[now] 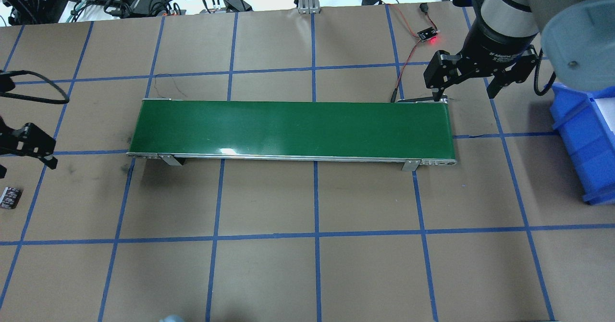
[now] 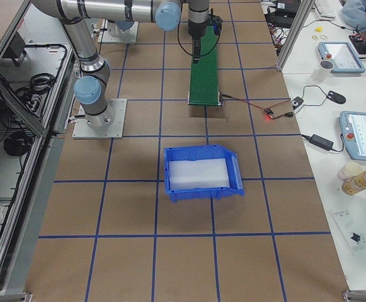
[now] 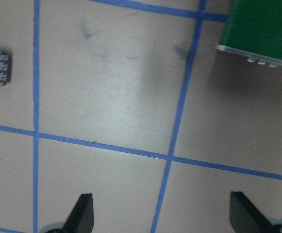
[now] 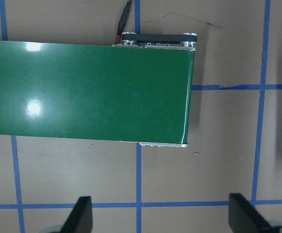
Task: Move capacitor from left to right
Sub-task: 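Lower the left gripper and grasp the brown capacitor on the table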
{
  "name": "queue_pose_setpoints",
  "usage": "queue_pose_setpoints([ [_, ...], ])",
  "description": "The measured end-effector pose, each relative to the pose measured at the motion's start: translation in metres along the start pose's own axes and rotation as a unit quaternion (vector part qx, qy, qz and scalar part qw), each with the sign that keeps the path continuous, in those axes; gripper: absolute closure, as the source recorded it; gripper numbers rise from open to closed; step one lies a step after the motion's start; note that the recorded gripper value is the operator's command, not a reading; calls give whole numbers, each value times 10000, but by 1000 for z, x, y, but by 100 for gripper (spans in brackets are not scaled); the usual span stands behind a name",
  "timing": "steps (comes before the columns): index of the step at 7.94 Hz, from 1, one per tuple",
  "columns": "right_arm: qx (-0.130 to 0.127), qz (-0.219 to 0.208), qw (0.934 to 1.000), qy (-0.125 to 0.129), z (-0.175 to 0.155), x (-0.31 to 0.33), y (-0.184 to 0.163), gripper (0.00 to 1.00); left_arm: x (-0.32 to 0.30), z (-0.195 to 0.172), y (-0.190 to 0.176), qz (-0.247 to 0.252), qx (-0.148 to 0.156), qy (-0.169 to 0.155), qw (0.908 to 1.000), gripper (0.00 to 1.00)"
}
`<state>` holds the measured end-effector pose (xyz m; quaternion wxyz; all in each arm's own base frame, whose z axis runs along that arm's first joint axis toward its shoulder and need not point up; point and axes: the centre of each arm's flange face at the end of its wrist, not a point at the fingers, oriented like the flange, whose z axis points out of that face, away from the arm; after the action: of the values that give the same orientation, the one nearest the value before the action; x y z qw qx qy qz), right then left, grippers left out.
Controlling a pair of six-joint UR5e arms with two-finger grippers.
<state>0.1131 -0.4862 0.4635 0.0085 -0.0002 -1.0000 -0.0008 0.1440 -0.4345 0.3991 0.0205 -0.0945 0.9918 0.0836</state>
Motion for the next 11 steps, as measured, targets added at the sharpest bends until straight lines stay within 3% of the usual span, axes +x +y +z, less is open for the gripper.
queue_pose_setpoints([
  [2, 0, 1, 10000, 0, 0, 0, 0, 0, -76, 28, -13, 78, 18, 67, 9999, 0],
  [5, 7, 5, 10000, 0, 0, 0, 0, 0, -152, 83, -34, 740, 33, 122, 9972, 0],
  [8, 8, 6, 10000, 0, 0, 1, 0, 0, -191, 131, -54, 1536, 105, 66, 9881, 0],
  [11, 1, 6, 10000, 4, 0, 1, 0, 0, -209, 173, -72, 1961, 67, 71, 9805, 0],
])
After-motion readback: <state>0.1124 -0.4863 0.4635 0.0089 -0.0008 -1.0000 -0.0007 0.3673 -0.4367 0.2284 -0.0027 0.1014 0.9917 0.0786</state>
